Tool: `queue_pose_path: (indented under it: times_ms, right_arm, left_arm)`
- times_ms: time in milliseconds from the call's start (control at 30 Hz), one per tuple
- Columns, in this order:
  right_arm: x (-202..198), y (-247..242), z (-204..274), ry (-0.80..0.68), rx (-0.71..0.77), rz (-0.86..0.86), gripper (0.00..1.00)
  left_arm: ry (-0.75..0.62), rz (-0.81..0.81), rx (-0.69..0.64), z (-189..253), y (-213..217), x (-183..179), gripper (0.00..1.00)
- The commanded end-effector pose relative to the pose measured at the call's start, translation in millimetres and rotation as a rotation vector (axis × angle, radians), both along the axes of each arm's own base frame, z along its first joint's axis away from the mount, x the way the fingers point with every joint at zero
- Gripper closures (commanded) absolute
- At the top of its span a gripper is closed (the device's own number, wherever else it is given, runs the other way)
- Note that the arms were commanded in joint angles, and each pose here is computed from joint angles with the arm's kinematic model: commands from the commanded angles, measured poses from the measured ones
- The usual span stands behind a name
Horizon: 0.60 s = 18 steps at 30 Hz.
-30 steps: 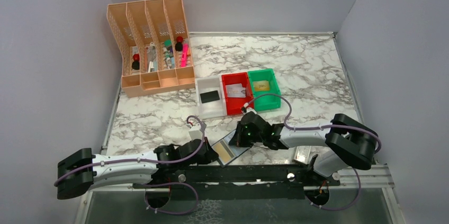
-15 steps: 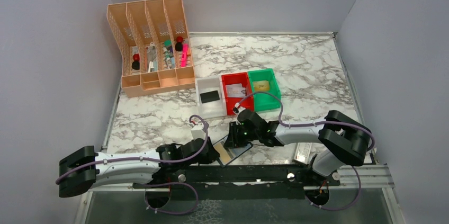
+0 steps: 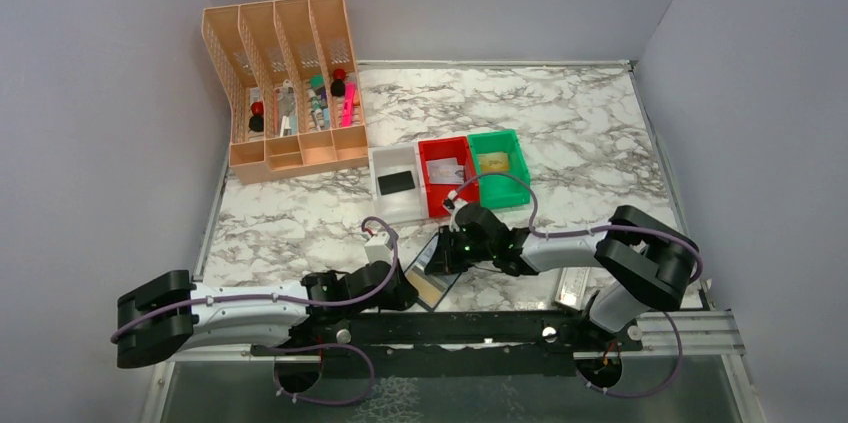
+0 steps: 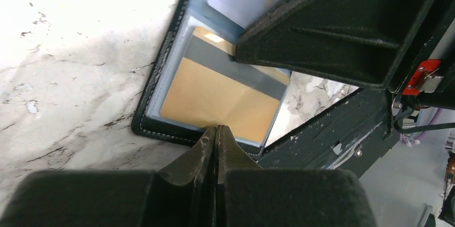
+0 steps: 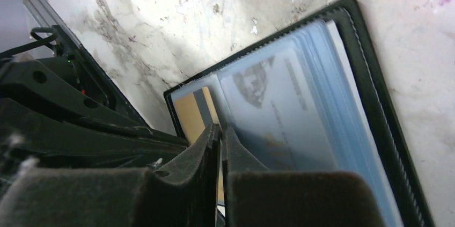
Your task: Take the credit cards out of the card holder
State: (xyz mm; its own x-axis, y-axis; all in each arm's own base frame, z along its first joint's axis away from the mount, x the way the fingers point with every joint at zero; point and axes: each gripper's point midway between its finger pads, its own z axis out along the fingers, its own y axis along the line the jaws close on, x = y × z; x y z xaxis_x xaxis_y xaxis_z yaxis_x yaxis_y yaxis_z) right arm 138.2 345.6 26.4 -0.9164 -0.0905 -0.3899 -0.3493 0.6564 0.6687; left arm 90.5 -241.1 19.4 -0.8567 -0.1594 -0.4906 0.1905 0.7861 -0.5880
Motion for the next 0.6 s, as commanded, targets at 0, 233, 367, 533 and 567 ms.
queue_pose_path:
  times_ms: [0,233,367,533,567]
  right_arm:
    - [-34.5,23.3,28.8,0.081,0.144,0.152,0.95]
    - [-25.6,11.7,35.4,0.042,0.123,0.117,0.99]
    - [-15.2,1.1,37.7,0.025,0.111,0.081,0.99]
    - [-7.7,-7.3,38.8,0.019,0.102,0.057,0.99]
    - [-6.7,-9.0,38.6,0.018,0.099,0.053,0.99]
  left_arm:
    - [0.038,-0.012,0.060,-21.8,12.2,-8.3,0.95]
    - [0.036,0.003,0.075,-24.0,19.2,-7.9,0.97]
    - [0.036,0.011,0.078,-24.1,23.7,-8.1,0.98]
    - [0.036,0.018,0.076,-24.1,27.8,-8.7,1.00]
    - [0.035,0.020,0.076,-24.1,28.6,-8.7,1.00]
